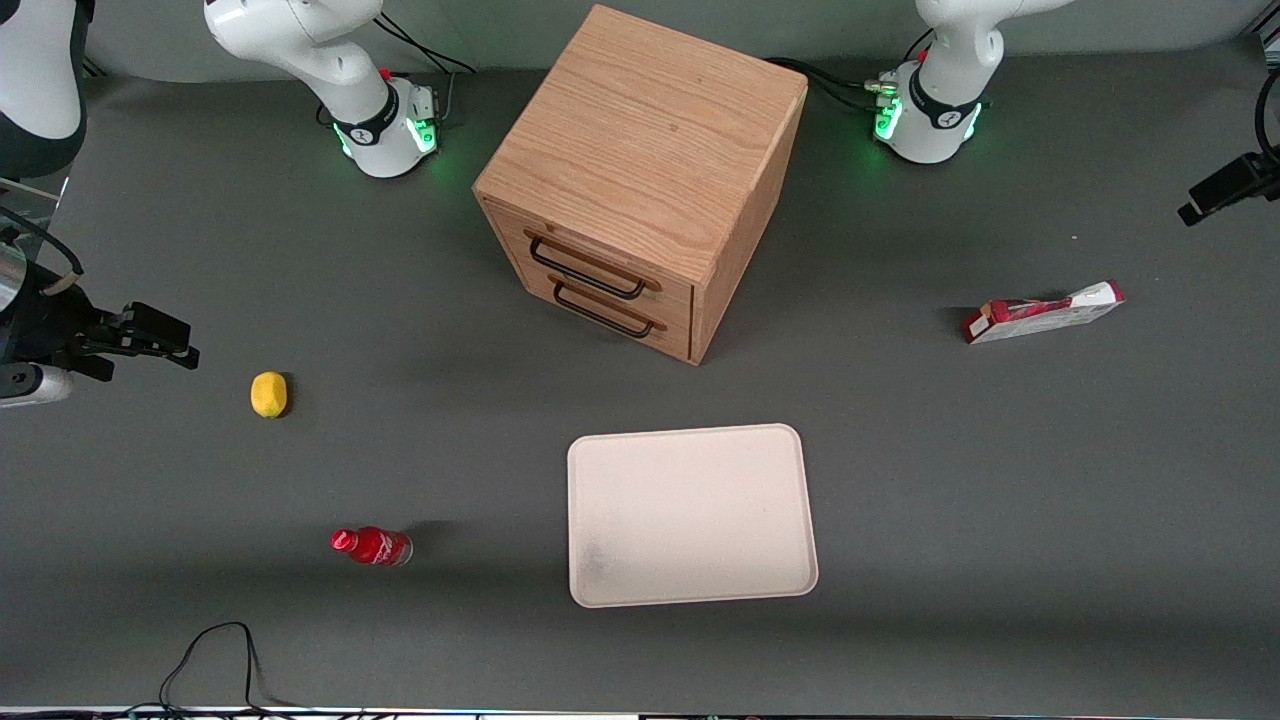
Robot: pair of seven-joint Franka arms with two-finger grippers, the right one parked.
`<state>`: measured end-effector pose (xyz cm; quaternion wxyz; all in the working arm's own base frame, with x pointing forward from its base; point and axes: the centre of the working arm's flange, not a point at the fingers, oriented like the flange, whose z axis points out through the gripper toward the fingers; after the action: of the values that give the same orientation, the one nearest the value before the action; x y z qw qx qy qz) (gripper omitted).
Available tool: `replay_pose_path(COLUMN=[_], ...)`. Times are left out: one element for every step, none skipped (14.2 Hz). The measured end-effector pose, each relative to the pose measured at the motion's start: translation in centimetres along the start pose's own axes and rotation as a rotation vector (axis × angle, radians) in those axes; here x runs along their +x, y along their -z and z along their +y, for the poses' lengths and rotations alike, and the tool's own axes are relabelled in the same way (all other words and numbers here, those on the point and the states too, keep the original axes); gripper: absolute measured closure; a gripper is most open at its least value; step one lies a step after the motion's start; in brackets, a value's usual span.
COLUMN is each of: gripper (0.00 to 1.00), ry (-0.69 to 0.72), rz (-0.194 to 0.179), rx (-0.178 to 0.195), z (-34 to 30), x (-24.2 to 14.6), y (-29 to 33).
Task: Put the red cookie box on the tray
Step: 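Move the left gripper above the red-and-white cookie box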
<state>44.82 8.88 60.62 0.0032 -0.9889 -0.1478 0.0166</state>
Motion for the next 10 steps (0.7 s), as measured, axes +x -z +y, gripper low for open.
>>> replay_pose_path(gripper=[0.0, 0.0, 0.0, 0.0, 0.0, 0.0, 0.0, 0.0, 0.0, 0.0], ry=[0.0, 0.0, 0.002, 0.008, 0.025, 0.06, 0.123, 0.209, 0.313, 0.413], rz=[-0.002, -0.005, -0.007, -0.009, -0.014, -0.02, -0.024, -0.028, -0.029, -0.029], rx=[0.0, 0.001, 0.001, 0.001, 0.001, 0.001, 0.001, 0.002, 0.003, 0.004], z=[-0.1, -0.2, -0.3, -0.5, -0.9, -1.3, -1.8, -2.2, -2.4, -2.4], x=[-0.9, -1.6, -2.2, -2.5, -2.7, -2.7, -2.7, -2.7, -2.7, -2.7], y=[-0.2, -0.4, -0.6, -0.7, -0.9, -1.1, -1.3, -1.4, -1.5, -1.5])
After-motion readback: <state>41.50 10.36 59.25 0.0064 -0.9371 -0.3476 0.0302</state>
